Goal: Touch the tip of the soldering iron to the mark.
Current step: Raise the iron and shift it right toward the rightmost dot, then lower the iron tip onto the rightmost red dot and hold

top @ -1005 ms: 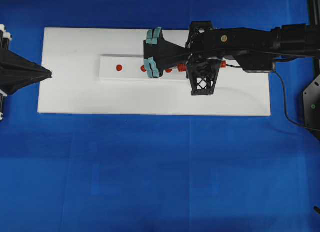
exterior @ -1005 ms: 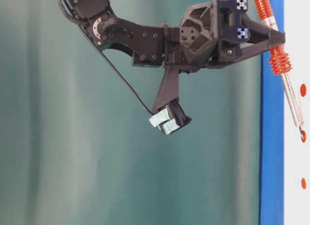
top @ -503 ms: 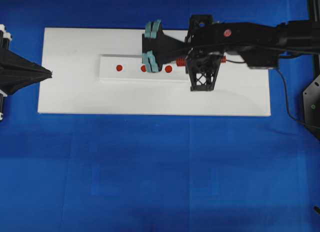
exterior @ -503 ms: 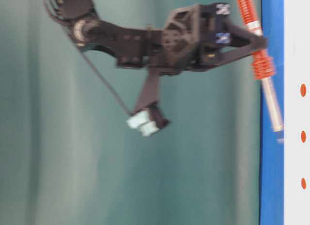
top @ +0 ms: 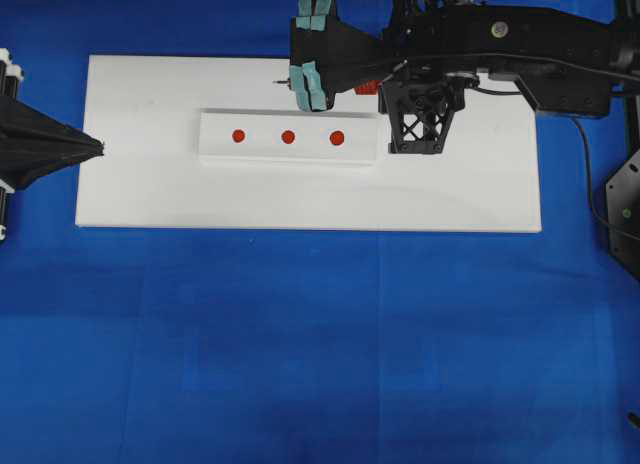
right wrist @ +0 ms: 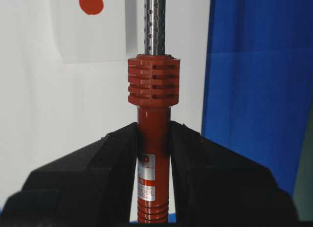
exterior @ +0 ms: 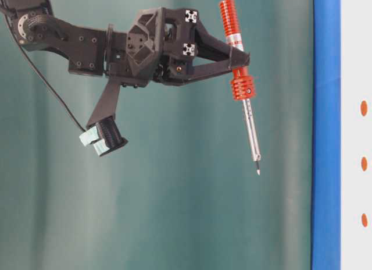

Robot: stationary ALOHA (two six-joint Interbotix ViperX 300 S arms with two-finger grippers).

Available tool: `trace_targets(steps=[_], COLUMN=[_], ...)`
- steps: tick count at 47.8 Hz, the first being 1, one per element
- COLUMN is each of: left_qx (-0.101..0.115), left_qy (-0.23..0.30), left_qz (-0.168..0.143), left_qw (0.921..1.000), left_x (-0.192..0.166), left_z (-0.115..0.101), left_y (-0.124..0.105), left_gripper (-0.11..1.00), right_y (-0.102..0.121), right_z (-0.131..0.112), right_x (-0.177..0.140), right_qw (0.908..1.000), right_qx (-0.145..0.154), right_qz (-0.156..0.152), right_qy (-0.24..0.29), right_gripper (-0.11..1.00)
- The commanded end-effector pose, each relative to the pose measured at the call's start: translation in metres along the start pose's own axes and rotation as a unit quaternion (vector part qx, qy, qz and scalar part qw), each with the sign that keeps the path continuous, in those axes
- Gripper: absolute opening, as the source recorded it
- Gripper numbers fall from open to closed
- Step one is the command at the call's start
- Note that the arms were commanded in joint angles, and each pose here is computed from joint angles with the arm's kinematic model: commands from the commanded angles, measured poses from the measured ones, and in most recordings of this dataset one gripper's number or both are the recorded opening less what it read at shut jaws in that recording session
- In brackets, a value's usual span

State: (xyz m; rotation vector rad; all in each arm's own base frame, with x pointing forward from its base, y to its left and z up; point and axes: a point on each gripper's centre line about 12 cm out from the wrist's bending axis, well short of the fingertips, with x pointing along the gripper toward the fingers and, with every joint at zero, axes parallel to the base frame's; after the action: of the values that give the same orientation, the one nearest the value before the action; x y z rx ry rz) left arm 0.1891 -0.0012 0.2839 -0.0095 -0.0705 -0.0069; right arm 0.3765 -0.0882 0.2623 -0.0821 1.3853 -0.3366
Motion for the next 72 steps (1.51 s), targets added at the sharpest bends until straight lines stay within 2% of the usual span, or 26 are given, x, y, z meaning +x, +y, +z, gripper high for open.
trace_targets(steps=[1, 10, 24, 32, 72], left_qx=[0.001, 0.0, 0.0, -0.001, 0.001], left_qy=[-0.005, -0.005, -0.002, -0.001, -0.002], left_qz=[0.0, 0.0, -0.001, 0.0, 0.0], left_qw=[1.0, 1.0, 1.0, 1.0, 1.0], left_x=[0.001, 0.001, 0.001, 0.001, 0.001], left_z=[0.003, 0.004, 0.003, 0.002, 0.003], left_y=[0.0, 0.0, 0.0, 0.0, 0.0], left_gripper=[0.0, 0.0, 0.0, 0.0, 0.0], right_y=[-0.005, -0.004, -0.004, -0.004, -0.003], right_z=[0.0, -0.016, -0.065, -0.083, -0.082], right_x=[-0.018, -0.018, -0.02, -0.023, -0.023], right_qw=[0.9997, 0.9998, 0.9997, 0.9996, 0.9994], right_qx=[0.005, 0.002, 0.007, 0.007, 0.005], right_qz=[-0.002, -0.002, 0.004, 0.006, 0.008], right_qy=[-0.025, -0.021, -0.022, -0.026, -0.035], right_gripper=[0.06, 0.06, 0.06, 0.06, 0.06])
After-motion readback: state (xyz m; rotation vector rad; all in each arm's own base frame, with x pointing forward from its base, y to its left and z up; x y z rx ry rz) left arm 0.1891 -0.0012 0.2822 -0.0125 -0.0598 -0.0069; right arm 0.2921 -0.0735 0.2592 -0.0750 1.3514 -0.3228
